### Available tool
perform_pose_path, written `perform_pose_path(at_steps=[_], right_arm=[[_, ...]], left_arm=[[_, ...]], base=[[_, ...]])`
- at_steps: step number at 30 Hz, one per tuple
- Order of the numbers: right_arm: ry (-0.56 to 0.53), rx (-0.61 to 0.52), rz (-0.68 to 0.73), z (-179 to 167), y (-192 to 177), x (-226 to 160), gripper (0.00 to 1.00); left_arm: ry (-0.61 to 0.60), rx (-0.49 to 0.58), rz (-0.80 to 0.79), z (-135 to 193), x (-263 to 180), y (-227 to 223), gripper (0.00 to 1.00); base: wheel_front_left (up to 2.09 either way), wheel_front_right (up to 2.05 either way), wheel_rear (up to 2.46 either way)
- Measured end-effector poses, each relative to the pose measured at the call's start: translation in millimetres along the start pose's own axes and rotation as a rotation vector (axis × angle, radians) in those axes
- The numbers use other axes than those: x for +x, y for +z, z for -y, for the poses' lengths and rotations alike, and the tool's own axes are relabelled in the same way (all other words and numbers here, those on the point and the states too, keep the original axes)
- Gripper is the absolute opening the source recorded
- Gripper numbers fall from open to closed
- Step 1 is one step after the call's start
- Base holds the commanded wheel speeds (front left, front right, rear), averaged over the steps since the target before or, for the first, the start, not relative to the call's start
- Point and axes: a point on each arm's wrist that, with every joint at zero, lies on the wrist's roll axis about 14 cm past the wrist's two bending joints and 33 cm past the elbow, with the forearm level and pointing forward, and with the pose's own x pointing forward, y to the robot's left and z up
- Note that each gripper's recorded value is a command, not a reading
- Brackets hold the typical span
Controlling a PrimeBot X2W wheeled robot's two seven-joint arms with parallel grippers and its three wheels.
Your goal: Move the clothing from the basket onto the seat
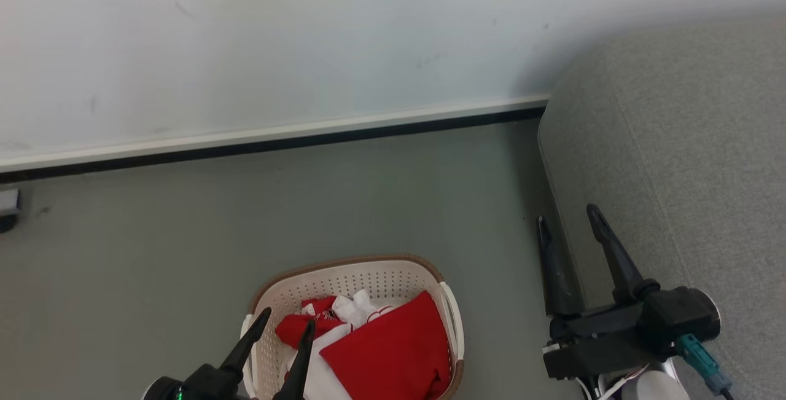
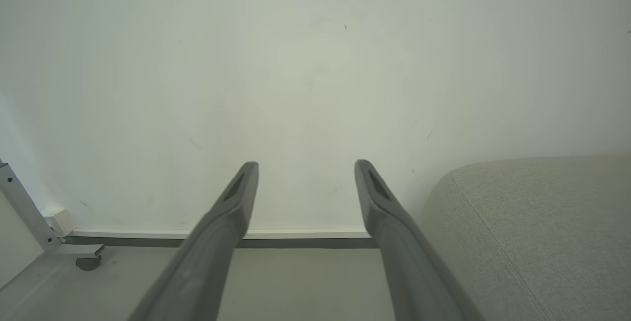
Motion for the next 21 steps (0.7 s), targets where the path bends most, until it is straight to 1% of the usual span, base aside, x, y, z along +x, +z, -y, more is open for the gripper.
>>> perform_pose_path(at_steps=[2,4,12,18,21], right_arm=[[0.000,-0.005,0.002,3,-2,7,1.00],[0.001,-0.009,0.003,6,-5,14,1.00],[-0.001,-0.002,-0.026,18,-31,39,1.00],[-0.015,0.018,-0.066,26,-57,49,1.00],[-0.026,0.025,-0.073,31,-65,53,1.00]], left_arm=[[-0.018,-0.025,-0.033,3,8,-13,1.00],[-0.051,-0.027,-0.071,7,16,-27,1.00],[-0.190,-0.002,-0.204,26,45,-80,1.00],[-0.294,0.014,-0.294,43,59,-120,1.00],[-0.324,0.022,-0.330,46,67,-138,1.00]], base=[[0.00,0.00,0.00],[0.00,0.00,0.00],[0.00,0.00,0.00],[0.00,0.00,0.00],[0.00,0.00,0.00]])
